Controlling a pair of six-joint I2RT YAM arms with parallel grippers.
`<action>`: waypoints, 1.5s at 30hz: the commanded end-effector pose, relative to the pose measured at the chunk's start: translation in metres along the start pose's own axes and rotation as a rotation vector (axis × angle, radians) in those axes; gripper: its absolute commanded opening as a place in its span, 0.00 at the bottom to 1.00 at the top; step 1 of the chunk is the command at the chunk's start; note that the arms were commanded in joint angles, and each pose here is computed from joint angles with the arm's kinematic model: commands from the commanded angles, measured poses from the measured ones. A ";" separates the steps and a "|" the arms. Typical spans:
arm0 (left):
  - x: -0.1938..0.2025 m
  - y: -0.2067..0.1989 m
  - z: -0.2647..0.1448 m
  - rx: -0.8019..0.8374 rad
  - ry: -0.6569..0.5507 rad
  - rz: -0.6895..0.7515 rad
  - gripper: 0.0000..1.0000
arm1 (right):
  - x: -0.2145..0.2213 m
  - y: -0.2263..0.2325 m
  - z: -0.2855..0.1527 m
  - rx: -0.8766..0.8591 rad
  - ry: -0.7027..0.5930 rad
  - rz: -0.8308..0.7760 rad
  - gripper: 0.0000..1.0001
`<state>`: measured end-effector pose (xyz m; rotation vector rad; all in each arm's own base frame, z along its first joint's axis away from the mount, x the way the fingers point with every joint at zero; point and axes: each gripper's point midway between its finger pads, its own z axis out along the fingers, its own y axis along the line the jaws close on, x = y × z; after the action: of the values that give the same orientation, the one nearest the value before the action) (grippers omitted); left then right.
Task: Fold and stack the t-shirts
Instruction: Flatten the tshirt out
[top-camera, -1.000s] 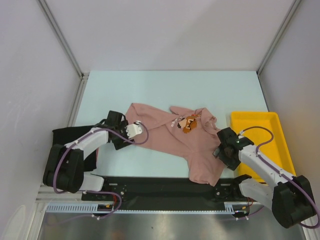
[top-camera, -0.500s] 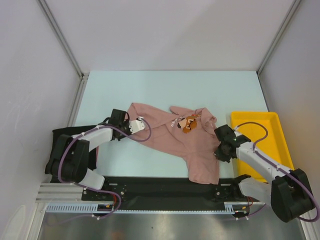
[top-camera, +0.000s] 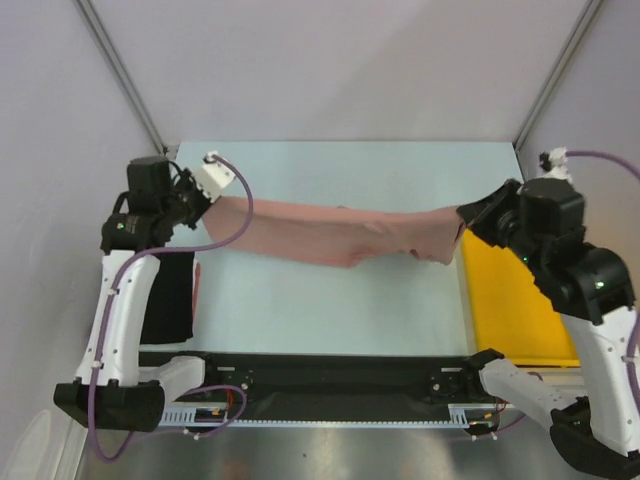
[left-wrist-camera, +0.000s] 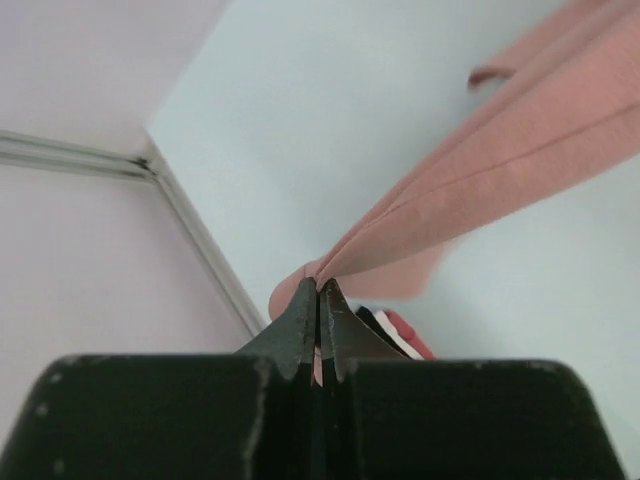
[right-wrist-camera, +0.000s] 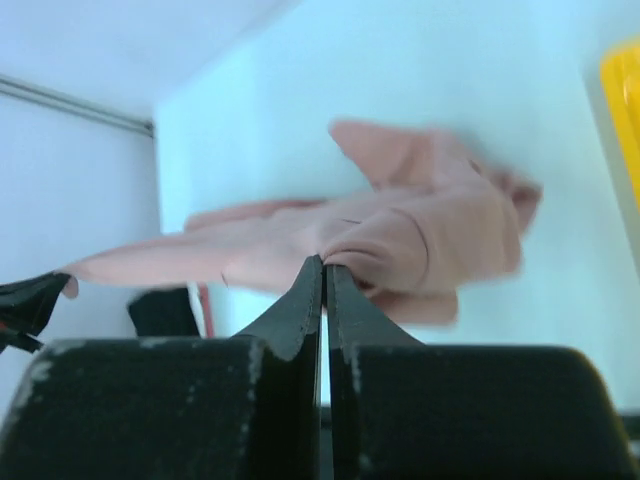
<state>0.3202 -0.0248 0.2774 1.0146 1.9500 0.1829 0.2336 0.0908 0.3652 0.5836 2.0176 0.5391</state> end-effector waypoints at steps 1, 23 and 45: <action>-0.030 0.011 -0.032 0.004 -0.042 -0.090 0.00 | -0.018 0.012 0.005 0.015 0.010 -0.157 0.00; -0.188 0.312 -0.085 -0.808 -0.523 -0.229 0.00 | -0.338 0.175 0.073 -0.597 -0.753 -0.038 0.00; 0.075 -0.012 0.043 -0.085 -0.022 -0.040 0.00 | 0.016 -0.098 0.104 0.029 -0.067 -0.005 0.00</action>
<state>0.3620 0.0051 0.2210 0.8086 1.9283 0.1838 0.3354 0.0474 0.2571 0.5315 2.0021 0.5207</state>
